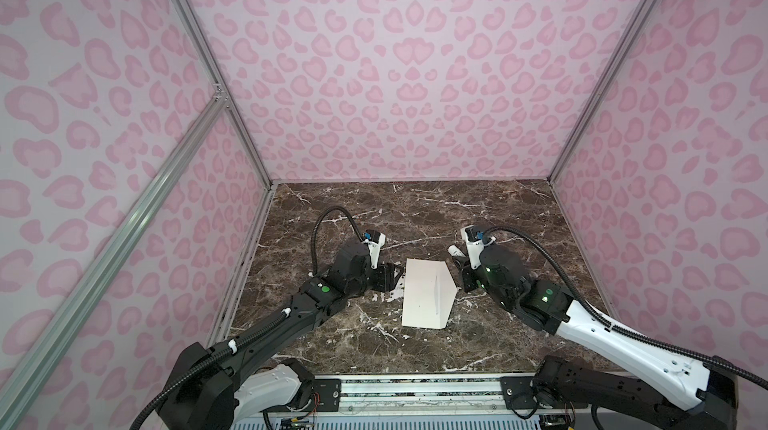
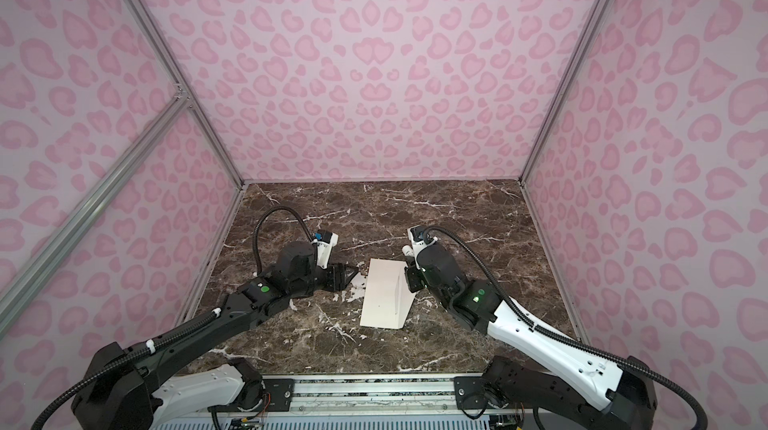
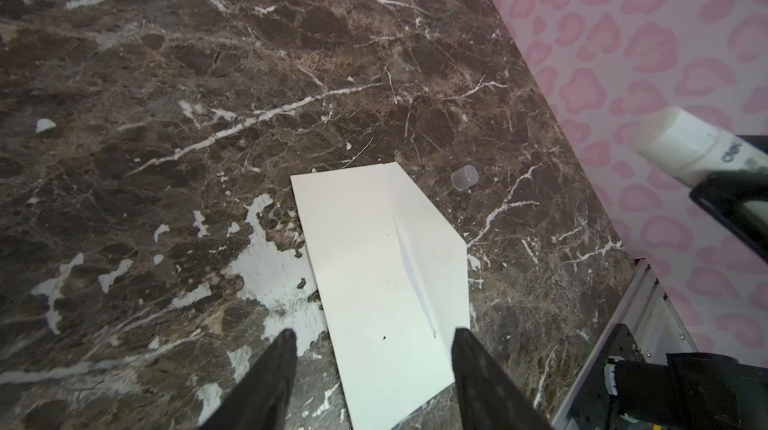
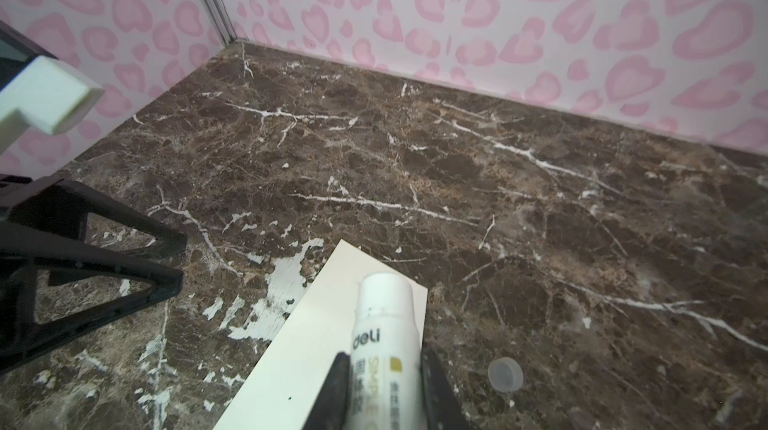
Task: Place the letter into the envelope and seal it
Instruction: 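Lower the glue stick toward the envelope flap with the right gripper while the left follows, then press the glue stick tip onto the envelope flap with the right gripper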
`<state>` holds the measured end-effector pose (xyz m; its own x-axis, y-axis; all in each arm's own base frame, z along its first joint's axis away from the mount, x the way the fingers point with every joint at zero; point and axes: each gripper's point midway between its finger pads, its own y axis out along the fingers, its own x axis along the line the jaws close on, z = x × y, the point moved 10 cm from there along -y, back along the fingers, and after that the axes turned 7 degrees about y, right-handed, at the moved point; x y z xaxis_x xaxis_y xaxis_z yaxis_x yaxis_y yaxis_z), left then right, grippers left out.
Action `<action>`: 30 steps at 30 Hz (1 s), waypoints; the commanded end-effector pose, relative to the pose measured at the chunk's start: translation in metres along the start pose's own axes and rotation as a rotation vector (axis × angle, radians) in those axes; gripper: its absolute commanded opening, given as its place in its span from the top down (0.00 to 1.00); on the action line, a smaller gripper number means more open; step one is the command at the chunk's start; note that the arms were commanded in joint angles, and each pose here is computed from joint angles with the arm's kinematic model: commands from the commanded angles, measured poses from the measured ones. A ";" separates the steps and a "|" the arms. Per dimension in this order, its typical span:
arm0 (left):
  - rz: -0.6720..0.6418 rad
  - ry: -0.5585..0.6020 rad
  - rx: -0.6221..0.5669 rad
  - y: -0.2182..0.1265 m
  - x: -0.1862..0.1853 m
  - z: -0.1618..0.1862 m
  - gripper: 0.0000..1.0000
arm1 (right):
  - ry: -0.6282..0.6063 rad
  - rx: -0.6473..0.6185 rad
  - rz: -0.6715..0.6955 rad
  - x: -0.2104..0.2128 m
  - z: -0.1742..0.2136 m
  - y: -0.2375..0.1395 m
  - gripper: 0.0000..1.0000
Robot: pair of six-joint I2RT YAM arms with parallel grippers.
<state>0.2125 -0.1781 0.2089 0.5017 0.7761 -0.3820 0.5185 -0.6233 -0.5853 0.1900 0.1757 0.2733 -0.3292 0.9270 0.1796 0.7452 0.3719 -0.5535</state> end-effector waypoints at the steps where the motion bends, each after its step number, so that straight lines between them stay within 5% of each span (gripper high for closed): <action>1: 0.034 0.013 0.020 0.008 0.000 0.005 0.41 | 0.052 0.134 0.015 0.004 0.008 0.010 0.84; 15: 0.097 -0.044 0.148 0.053 0.005 0.028 0.92 | 0.136 0.403 0.102 0.025 0.012 0.058 0.85; 30: 0.123 -0.099 0.250 0.089 0.008 0.048 0.96 | 0.175 0.617 0.145 0.036 0.029 0.096 0.84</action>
<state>0.2245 -0.2183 0.1168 0.4763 0.7237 -0.4993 0.2559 -0.6574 -0.7087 0.2342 0.2433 0.2077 -0.1273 0.9757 0.1786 0.3363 0.2118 -0.9176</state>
